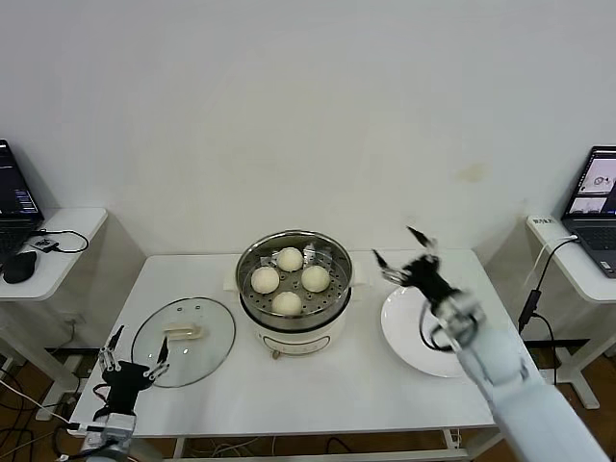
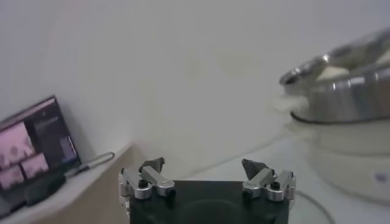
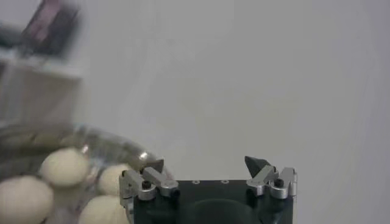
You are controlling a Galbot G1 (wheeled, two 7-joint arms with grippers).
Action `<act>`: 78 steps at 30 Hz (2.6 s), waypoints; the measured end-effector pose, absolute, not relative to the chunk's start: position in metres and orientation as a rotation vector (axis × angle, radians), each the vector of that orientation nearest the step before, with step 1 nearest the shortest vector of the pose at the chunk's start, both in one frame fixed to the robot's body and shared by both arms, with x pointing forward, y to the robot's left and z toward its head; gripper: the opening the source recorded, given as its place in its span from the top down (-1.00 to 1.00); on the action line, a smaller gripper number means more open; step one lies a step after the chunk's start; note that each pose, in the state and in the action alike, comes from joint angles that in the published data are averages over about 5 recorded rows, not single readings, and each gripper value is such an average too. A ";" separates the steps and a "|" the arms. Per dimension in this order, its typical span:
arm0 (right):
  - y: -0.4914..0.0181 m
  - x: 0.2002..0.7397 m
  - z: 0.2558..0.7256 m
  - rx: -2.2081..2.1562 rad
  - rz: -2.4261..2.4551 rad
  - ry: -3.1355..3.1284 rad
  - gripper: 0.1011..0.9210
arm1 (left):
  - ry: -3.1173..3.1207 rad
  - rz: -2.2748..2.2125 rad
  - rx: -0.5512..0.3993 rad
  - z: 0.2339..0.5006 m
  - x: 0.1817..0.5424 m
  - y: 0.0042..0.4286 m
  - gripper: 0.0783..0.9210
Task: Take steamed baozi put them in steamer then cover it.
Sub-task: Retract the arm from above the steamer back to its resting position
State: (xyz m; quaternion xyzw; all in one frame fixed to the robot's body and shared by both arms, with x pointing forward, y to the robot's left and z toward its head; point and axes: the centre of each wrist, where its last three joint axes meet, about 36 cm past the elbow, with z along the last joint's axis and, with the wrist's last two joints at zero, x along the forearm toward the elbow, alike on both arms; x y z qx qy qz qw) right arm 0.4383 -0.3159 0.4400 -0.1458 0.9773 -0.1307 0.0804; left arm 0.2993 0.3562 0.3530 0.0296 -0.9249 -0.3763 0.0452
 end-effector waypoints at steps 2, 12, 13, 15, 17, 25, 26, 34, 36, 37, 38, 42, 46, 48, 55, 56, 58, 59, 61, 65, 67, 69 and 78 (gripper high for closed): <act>-0.331 0.418 0.428 -0.339 -0.354 2.944 -0.76 | -2.779 -1.292 0.067 0.348 0.300 0.364 -0.77; -0.374 0.327 0.391 0.023 -0.223 3.052 -0.76 | -2.497 -1.835 -0.118 0.316 0.318 0.389 -0.77; -0.376 0.320 0.390 0.047 -0.212 3.058 -0.76 | -2.475 -1.864 -0.136 0.313 0.321 0.391 -0.77; -0.379 0.310 0.388 0.089 -0.196 3.065 -0.76 | -2.436 -1.912 -0.170 0.307 0.328 0.394 -0.77; -0.382 0.299 0.387 0.125 -0.186 3.071 -0.76 | -2.407 -1.947 -0.199 0.301 0.336 0.397 -0.77; -0.393 0.260 0.380 0.245 -0.173 3.101 -0.76 | -2.337 -2.019 -0.269 0.286 0.369 0.403 -0.77; -0.394 0.256 0.378 0.256 -0.173 3.106 -0.76 | -2.331 -2.025 -0.275 0.285 0.372 0.403 -0.77; -0.397 0.230 0.371 0.315 -0.179 3.136 -0.76 | -2.290 -2.058 -0.300 0.276 0.401 0.407 -0.77; -0.397 0.225 0.370 0.323 -0.179 3.142 -0.76 | -2.281 -2.065 -0.300 0.275 0.407 0.409 -0.77; -0.397 0.223 0.369 0.325 -0.179 3.146 -0.76 | -2.276 -2.068 -0.299 0.275 0.410 0.410 -0.77; -0.397 0.221 0.368 0.326 -0.179 3.150 -0.76 | -2.271 -2.072 -0.297 0.276 0.413 0.411 -0.77; -0.396 0.217 0.365 0.325 -0.180 3.163 -0.76 | -2.251 -2.085 -0.290 0.279 0.423 0.416 -0.77; -0.397 0.214 0.362 0.328 -0.180 3.173 -0.76 | -2.238 -2.087 -0.286 0.280 0.430 0.418 -0.77; -0.397 0.212 0.360 0.329 -0.179 3.177 -0.76 | -2.236 -2.085 -0.284 0.279 0.433 0.417 -0.77; -0.398 0.207 0.355 0.331 -0.185 3.195 -0.76 | -2.239 -2.074 -0.252 0.280 0.447 0.414 -0.77; -0.398 0.207 0.354 0.331 -0.186 3.197 -0.76 | -2.238 -2.072 -0.249 0.280 0.448 0.413 -0.75; -0.397 0.206 0.353 0.330 -0.187 3.201 -0.76 | -2.236 -2.067 -0.248 0.279 0.449 0.413 -0.69; -0.397 0.205 0.352 0.329 -0.187 3.203 -0.76 | -2.235 -2.063 -0.249 0.278 0.450 0.412 -0.63; -0.397 0.205 0.351 0.327 -0.186 3.207 -0.76 | -2.232 -2.057 -0.253 0.276 0.450 0.410 -0.50; -0.396 0.204 0.349 0.324 -0.186 3.213 -0.76 | -2.231 -2.050 -0.257 0.273 0.450 0.406 -0.23; -0.396 0.204 0.348 0.323 -0.187 3.216 -0.76 | -2.233 -2.047 -0.258 0.271 0.450 0.404 -0.09; -0.396 0.204 0.347 0.323 -0.187 3.217 -0.76 | -2.236 -2.046 -0.258 0.270 0.450 0.403 0.06; -0.395 0.205 0.346 0.318 -0.194 3.220 -0.76 | -2.263 -2.062 -0.220 0.274 0.446 0.406 0.67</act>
